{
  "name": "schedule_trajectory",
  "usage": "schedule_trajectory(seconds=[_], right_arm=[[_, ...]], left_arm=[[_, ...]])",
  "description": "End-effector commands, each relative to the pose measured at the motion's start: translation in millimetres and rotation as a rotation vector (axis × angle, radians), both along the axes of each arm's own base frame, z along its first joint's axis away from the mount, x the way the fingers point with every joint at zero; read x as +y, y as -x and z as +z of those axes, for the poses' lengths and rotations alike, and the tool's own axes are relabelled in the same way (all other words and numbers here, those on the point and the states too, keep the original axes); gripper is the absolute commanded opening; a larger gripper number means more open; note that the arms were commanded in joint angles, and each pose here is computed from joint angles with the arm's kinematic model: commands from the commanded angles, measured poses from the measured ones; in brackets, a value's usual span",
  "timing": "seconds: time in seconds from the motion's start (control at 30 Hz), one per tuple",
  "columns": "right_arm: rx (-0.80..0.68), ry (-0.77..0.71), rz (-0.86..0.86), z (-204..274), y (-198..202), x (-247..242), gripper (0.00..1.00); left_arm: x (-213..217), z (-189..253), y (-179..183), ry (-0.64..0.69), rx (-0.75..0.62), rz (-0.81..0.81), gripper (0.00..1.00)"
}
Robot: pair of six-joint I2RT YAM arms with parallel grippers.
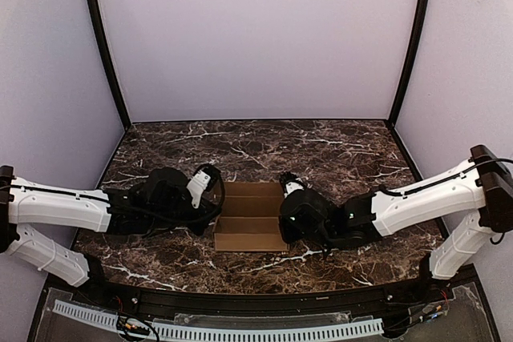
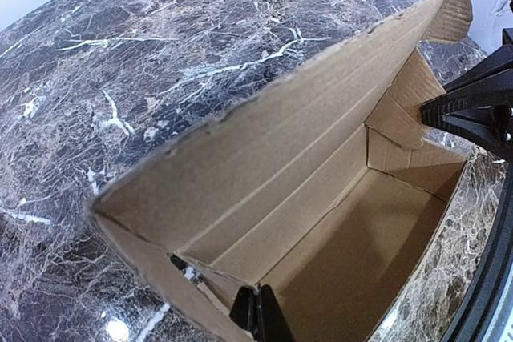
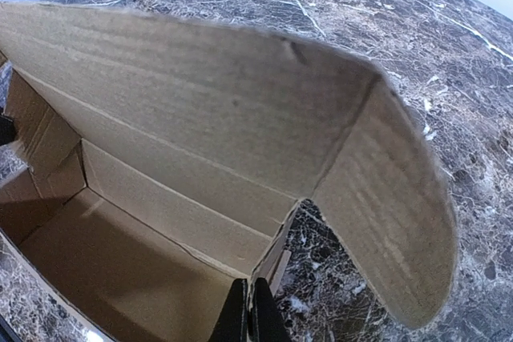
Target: Fold the paper box
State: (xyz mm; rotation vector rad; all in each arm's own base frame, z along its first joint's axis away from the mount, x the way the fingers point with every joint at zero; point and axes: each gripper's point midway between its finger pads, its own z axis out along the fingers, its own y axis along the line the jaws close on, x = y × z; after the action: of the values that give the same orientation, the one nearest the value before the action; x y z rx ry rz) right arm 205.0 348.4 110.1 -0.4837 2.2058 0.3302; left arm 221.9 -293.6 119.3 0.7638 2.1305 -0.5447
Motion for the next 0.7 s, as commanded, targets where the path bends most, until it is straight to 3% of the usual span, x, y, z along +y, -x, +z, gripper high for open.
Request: schedule_trajectory(seconds=[0.0,0.27,0.43,0.53,0.67], right_arm=[[0.018,-0.078,0.033,-3,15,15,0.0],[0.04,-0.073,-0.008,-11,18,-1,0.02],[0.001,-0.086,-0.014,8,14,-4,0.27],[-0.022,-0.095,-0.012,22,13,-7,0.37],[-0.04,-0.1,-0.019,34,13,-14,0.43]], left_arm=[[-6,-2,13,0.015,0.021,-0.049,0.0],[1,-13,16,-0.016,0.038,-0.034,0.0],[2,-14,16,-0.023,0.036,-0.029,0.0],[4,-17,15,-0.036,0.031,-0.016,0.0],[6,-19,14,-0.042,0.017,0.001,0.0]])
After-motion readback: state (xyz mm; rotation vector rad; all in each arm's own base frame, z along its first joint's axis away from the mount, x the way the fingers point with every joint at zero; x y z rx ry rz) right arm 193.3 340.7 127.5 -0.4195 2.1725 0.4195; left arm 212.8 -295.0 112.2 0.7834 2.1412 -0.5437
